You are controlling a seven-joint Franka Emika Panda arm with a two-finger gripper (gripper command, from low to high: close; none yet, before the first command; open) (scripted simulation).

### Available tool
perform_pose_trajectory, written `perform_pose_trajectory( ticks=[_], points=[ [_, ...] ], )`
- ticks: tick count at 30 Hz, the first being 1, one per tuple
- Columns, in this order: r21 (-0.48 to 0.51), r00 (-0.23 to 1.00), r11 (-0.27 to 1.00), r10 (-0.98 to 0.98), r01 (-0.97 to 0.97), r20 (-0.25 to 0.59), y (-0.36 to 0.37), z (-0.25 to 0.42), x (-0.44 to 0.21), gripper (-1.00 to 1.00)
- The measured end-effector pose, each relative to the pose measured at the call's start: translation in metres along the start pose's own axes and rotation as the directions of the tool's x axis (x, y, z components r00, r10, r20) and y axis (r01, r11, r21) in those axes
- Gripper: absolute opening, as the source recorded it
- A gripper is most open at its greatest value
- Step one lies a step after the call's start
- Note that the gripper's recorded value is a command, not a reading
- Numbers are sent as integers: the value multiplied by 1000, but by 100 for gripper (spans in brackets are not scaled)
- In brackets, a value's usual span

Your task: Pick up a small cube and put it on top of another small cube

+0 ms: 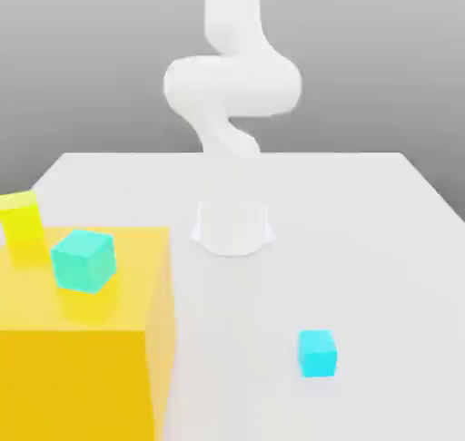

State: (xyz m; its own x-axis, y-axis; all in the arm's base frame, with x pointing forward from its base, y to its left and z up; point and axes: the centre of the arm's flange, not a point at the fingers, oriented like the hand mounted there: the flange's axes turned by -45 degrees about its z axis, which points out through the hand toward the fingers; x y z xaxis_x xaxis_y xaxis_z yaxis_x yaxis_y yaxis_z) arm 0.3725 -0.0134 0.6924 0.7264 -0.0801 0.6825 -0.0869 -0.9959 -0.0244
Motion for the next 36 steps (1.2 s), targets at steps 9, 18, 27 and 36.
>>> perform_pose_trajectory(
  ticks=[9,18,27,36],
  points=[
    [-292,805,814,563,-502,185,140,161,-39,0],
    [-626,288,266,955,-733,70,302,265,-175,0],
    [-723,-227,-353,936,-594,-271,374,297,-354,0],
    [-473,-508,-734,679,-488,-530,343,289,-398,0]
  ],
)
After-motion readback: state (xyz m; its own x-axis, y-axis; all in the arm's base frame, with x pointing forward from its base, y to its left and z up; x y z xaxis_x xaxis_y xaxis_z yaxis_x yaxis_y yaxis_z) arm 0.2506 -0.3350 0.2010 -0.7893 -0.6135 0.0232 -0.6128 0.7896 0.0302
